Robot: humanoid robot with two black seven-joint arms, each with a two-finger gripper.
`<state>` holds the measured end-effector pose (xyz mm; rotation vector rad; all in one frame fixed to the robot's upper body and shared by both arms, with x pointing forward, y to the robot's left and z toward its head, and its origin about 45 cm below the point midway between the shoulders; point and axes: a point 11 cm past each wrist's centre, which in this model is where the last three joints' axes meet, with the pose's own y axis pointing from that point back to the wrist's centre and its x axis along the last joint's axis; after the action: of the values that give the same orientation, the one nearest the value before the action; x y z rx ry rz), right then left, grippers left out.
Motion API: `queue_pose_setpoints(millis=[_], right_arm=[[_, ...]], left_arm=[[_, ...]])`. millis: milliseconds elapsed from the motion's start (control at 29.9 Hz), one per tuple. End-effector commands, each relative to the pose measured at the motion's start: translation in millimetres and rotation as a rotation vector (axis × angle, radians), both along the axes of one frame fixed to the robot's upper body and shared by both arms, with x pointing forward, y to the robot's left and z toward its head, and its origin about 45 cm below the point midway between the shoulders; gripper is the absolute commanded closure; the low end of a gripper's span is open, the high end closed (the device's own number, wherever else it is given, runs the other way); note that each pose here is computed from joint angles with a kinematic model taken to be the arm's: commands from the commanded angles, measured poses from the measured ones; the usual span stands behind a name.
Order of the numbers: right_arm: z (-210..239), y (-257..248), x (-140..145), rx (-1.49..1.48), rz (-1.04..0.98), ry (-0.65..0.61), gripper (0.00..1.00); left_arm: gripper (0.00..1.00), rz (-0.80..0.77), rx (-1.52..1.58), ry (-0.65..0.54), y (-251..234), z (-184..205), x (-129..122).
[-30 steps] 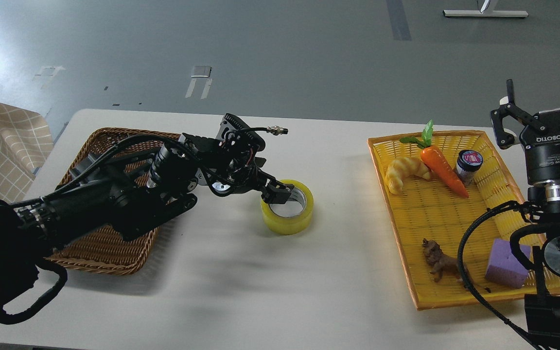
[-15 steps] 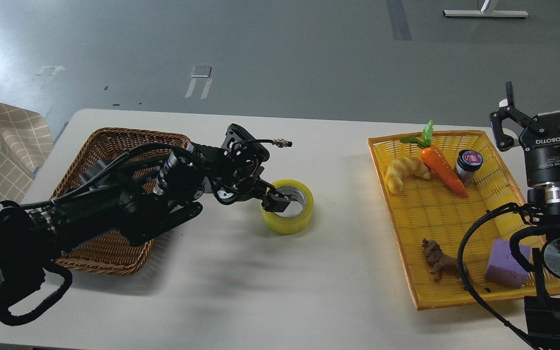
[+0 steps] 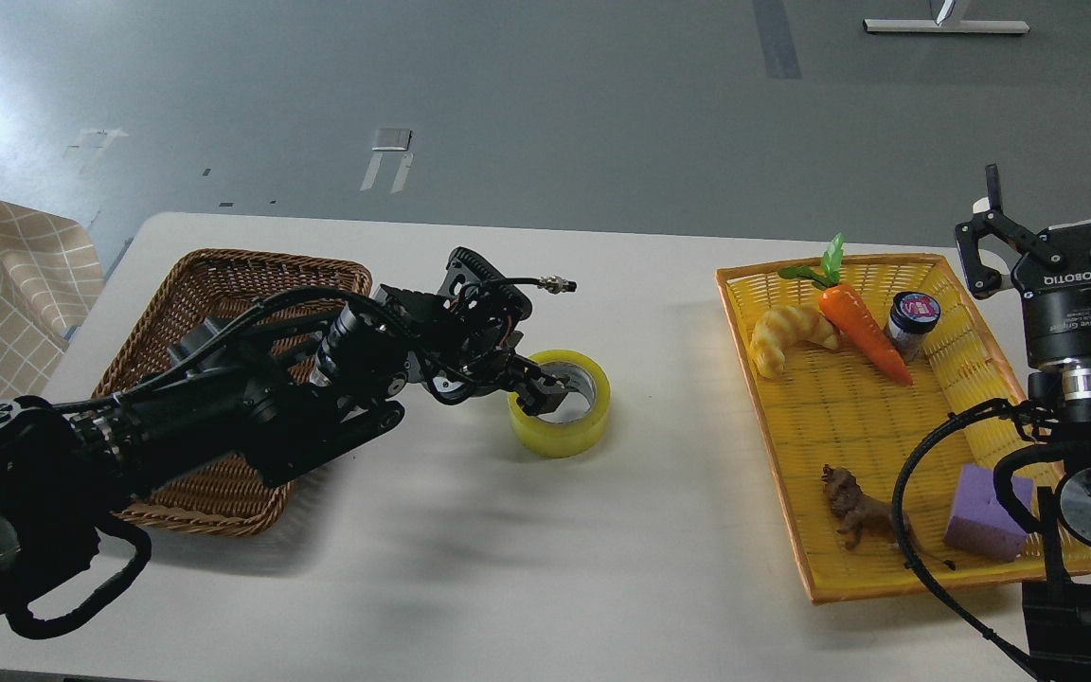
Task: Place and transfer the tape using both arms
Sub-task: 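Lower the left gripper onto the tape roll and grasp its rim, then lift the tape with the left gripper and carry it over the basket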
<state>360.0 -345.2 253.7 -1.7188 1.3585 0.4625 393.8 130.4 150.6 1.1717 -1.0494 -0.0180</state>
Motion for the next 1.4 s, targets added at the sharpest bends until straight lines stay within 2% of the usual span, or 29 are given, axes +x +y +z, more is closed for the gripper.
queue_pose_setpoints(millis=[0,134,334,434,601,635,902,1136,1236,1370], right_arm=[[-0.1,0.0,-0.1,0.000,0.000,0.000,0.00],[-0.1,0.0,-0.1,0.000,0.000,0.000,0.00],[-0.1,0.0,-0.1,0.000,0.000,0.000,0.00],[-0.6,-0.1,0.0,0.000,0.000,0.002,0.00],[-0.7,-0.2,0.0,0.000,-0.001,0.003,0.00],[-0.7,-0.2,0.0,0.000,-0.001,0.003,0.00],[-3.8,-0.9,0.3,0.002,-0.003,0.012,0.00],[-2.6,-1.2,0.1,0.002,-0.004,0.009,0.00],[-2.1,-1.1,0.1,0.002,-0.003,0.007,0.00],[-2.1,-1.1,0.1,0.002,-0.003,0.007,0.00]], left_arm=[[0.33,0.006,0.001,-0.004,-1.1,0.2,0.4],[0.46,0.005,-0.020,0.012,-7.4,-0.3,-2.1],[0.51,0.015,-0.021,0.026,-5.7,-5.8,-5.5],[0.56,0.016,-0.019,0.035,-4.6,-9.8,-8.2],[0.84,0.007,-0.008,0.044,-4.4,-14.1,-11.6],[0.99,0.003,-0.007,0.044,-4.5,-14.1,-11.5],[1.00,-0.043,-0.044,0.027,-9.6,6.6,-3.7],[1.00,-0.031,-0.089,-0.044,-9.6,57.4,23.8],[1.00,0.001,-0.090,-0.086,6.9,85.2,40.5],[1.00,0.035,-0.081,-0.114,36.5,103.9,51.3]])
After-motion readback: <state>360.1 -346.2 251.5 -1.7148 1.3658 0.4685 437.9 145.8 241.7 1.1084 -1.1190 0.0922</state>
